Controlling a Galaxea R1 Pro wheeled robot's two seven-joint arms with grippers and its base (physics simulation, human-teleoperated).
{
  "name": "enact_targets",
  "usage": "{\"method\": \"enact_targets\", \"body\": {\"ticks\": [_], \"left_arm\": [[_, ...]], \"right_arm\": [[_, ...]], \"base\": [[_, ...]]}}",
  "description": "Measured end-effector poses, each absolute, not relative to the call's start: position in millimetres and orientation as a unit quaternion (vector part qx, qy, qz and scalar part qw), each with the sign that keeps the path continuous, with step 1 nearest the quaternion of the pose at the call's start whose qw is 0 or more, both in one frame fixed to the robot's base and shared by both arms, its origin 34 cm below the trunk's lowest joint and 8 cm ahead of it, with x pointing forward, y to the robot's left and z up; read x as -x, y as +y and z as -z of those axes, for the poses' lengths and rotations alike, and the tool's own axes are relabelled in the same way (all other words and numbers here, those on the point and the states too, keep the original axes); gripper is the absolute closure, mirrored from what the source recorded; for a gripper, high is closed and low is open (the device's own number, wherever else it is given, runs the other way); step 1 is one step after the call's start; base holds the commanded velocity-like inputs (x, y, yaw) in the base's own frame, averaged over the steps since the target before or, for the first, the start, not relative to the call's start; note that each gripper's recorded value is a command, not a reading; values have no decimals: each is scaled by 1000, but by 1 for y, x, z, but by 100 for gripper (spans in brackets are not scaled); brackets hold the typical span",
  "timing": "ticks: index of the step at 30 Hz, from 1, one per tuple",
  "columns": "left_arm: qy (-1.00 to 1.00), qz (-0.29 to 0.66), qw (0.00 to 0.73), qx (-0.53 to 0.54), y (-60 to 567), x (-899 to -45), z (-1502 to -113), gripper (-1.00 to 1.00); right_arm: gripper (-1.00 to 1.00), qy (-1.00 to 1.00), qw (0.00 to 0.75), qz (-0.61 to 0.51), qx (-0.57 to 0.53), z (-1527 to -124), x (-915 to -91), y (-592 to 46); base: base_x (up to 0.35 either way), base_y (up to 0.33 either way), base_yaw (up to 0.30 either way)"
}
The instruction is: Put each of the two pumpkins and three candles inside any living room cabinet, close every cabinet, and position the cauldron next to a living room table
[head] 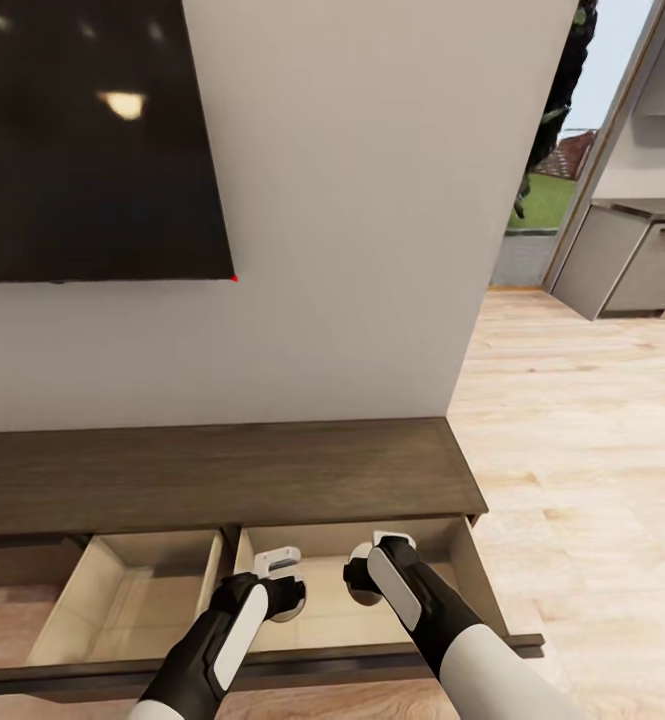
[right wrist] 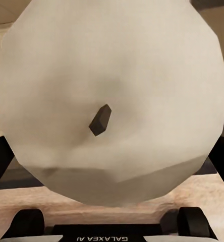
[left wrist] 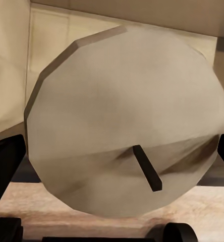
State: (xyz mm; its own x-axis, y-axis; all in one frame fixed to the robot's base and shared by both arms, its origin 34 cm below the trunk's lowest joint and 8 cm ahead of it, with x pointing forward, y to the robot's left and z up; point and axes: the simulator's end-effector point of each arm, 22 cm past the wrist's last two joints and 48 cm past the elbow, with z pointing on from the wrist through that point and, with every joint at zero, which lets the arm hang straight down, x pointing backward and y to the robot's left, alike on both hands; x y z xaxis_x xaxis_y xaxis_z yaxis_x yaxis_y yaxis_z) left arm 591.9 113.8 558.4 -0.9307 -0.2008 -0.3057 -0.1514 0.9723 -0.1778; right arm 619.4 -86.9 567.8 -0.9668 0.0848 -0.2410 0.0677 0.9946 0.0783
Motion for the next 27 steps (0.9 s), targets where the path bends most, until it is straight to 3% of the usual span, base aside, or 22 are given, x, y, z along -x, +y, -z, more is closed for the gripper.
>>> {"method": "enact_targets", "body": {"ticks": [19, 27], "left_arm": [[979, 80, 163, 93, 115, -591, -538, 100], [979, 81, 163, 94, 115, -591, -538, 100]], "right_arm": [[100, 991, 124, -36, -36, -549, -618, -86], [100, 991, 124, -36, -35, -549, -618, -85]], "base": [[0, 1, 0], [15, 97, 0]]}}
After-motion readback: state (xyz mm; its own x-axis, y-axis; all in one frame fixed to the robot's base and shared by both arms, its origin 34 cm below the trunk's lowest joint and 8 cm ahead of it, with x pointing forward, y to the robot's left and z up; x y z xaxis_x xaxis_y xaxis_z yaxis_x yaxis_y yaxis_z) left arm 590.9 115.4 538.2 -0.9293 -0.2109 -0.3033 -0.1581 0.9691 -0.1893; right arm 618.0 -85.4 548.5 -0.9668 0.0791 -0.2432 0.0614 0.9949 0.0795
